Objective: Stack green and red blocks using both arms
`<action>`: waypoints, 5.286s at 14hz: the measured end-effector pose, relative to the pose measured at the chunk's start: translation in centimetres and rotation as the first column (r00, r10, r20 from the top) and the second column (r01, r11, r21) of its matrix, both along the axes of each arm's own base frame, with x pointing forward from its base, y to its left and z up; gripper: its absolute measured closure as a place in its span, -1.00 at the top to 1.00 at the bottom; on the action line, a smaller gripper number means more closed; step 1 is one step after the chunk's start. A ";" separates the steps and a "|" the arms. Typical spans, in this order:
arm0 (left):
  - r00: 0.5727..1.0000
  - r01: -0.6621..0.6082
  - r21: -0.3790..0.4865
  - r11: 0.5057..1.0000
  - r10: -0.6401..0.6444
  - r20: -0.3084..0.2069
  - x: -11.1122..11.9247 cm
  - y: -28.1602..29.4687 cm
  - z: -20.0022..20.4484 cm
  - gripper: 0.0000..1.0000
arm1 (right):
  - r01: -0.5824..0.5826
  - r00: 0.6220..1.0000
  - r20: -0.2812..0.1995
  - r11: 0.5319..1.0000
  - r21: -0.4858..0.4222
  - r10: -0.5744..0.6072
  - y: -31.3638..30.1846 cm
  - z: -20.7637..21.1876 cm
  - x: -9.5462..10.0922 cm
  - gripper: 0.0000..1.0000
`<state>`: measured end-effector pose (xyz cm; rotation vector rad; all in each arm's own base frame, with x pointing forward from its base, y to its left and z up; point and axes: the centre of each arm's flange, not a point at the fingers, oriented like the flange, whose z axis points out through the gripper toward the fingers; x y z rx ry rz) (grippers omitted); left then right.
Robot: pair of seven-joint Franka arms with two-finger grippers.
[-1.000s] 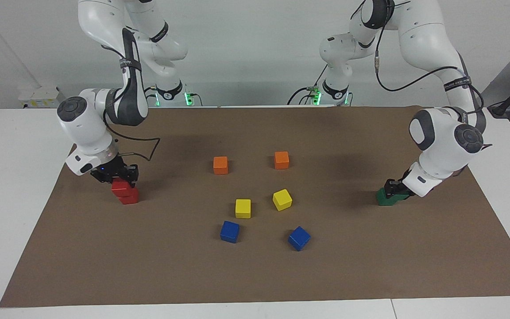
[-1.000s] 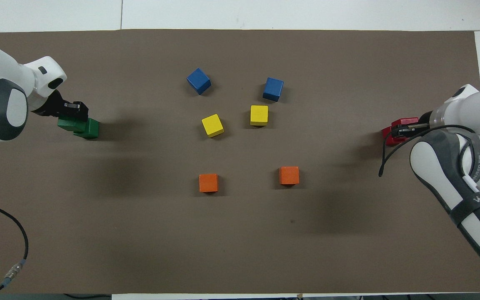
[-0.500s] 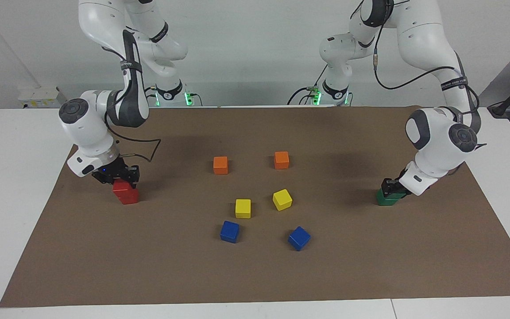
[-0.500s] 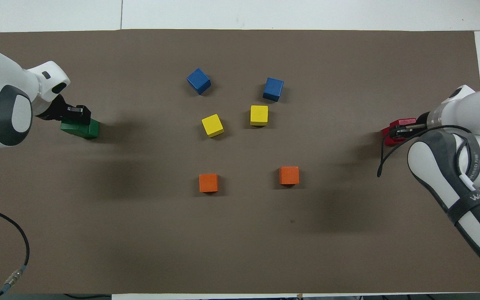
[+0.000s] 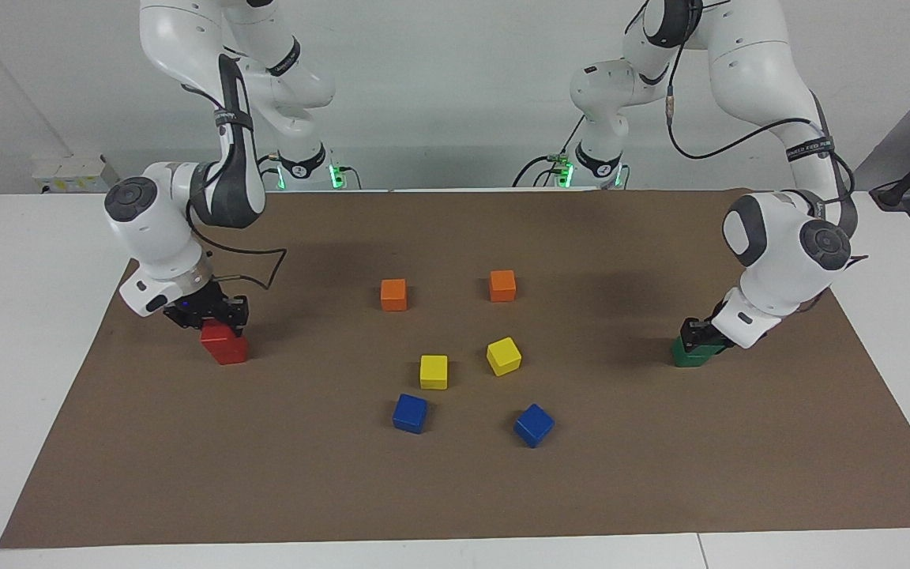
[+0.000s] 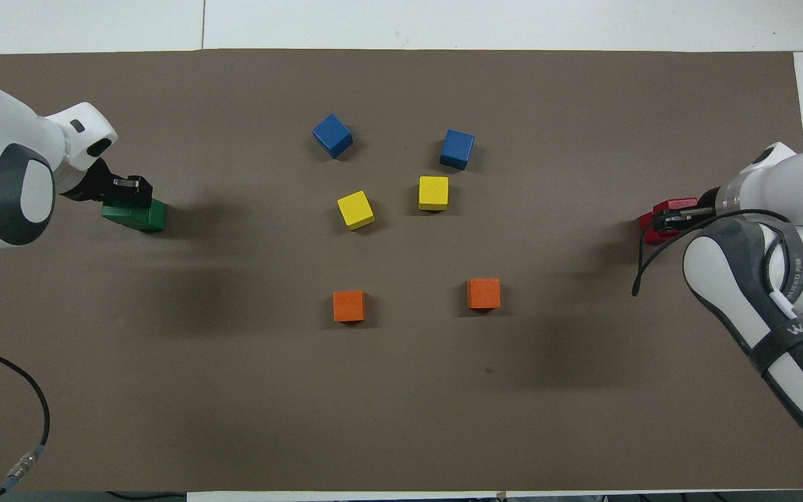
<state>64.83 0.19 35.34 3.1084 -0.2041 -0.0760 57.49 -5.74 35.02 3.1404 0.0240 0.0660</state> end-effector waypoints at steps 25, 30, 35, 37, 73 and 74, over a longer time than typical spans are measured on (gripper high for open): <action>1.000 0.001 0.057 0.998 0.000 -0.012 -7.9 -0.8 18.1 1.00 | 0.002 1.000 -0.016 1.000 0.001 -0.002 -0.8 -0.7 -0.6 0.11; 0.998 0.032 0.057 0.998 -0.029 -0.051 -8.4 -2.5 18.1 1.00 | -0.001 1.000 -0.015 1.000 0.001 0.001 -0.6 -0.7 -0.5 0.11; 0.996 0.060 0.061 0.996 -0.055 -0.072 -9.2 -4.1 18.8 1.00 | -0.002 1.000 -0.015 1.000 0.001 0.002 -0.6 -0.7 -0.5 0.17; 0.996 0.058 0.063 0.996 -0.054 -0.066 -9.6 -4.1 19.6 1.00 | -0.001 1.000 -0.015 1.000 0.001 0.001 -0.6 -0.7 -0.5 0.25; 0.999 -0.001 0.070 0.998 0.004 -0.034 -9.4 -5.0 22.1 1.00 | 0.025 0.999 -0.048 1.000 -0.007 -0.025 3.8 26.8 -3.4 1.00; 0.999 -0.001 0.070 0.998 0.004 -0.034 -9.4 -5.0 22.1 1.00 | 0.027 0.998 -0.052 1.000 -0.007 -0.027 3.7 26.7 -3.2 1.00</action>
